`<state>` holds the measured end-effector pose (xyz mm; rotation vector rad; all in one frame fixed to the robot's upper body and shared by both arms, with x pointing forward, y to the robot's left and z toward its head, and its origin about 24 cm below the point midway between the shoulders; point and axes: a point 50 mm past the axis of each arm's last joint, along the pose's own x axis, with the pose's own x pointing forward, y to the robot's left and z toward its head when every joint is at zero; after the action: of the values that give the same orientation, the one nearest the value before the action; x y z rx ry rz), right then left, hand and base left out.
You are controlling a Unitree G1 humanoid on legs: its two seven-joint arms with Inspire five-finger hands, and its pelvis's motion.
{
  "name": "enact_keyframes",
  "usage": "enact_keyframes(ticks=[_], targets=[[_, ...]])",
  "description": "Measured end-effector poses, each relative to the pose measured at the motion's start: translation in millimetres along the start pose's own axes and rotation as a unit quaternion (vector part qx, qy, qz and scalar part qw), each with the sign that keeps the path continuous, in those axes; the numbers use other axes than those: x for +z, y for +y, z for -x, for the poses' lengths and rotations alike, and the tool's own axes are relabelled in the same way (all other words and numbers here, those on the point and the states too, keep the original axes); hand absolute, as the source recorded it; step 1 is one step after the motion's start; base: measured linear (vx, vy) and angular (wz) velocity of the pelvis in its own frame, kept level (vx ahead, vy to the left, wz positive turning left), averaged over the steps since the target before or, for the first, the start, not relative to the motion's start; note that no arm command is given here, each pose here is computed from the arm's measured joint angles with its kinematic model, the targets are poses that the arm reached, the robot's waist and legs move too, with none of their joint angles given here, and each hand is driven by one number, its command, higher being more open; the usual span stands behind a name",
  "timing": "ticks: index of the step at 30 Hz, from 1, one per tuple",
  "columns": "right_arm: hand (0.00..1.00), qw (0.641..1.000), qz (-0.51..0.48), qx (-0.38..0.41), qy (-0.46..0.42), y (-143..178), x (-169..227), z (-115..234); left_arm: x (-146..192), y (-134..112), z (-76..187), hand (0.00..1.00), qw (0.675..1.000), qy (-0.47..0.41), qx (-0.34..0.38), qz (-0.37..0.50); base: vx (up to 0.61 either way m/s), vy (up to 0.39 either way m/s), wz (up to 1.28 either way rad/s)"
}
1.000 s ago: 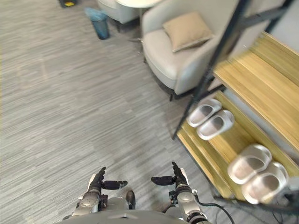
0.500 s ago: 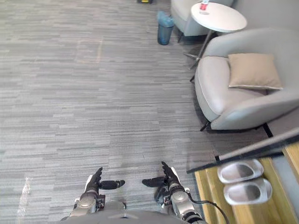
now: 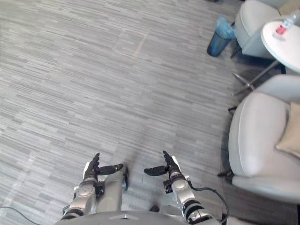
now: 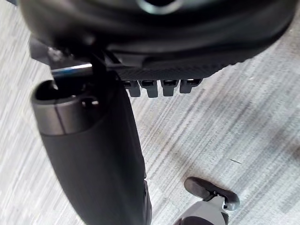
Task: Organize the slippers on the shoe rack
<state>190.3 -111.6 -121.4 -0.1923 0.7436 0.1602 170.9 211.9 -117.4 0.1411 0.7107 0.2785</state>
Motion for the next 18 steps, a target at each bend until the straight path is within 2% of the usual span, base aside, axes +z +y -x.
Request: enact_keyframes(ticks=[4, 8, 14, 18], targets=[[1.0, 1.0, -0.004, 0.014, -0.002, 8, 1, 0, -13, 0, 3, 1.0, 1.0, 0.028, 0.005, 0.002, 0.53, 0.091, 0.53], [1.0, 1.0, 0.003, 0.022, -0.018, 10, 3, 3, -32, 2, 9, 1.0, 0.998, 0.068, 0.008, -0.008, 0.41, -0.055, 0.55], [1.0, 1.0, 0.009, 0.022, 0.0, 8, -10, 7, -38, -1, 12, 1.0, 0.997, 0.078, 0.003, -0.018, 0.55, -0.247, 0.77], [1.0, 1.0, 0.009, 0.004, 0.009, -4, -13, 6, -43, -16, 16, 1.0, 0.996, 0.084, -0.028, -0.029, 0.5, -0.282, 0.33]])
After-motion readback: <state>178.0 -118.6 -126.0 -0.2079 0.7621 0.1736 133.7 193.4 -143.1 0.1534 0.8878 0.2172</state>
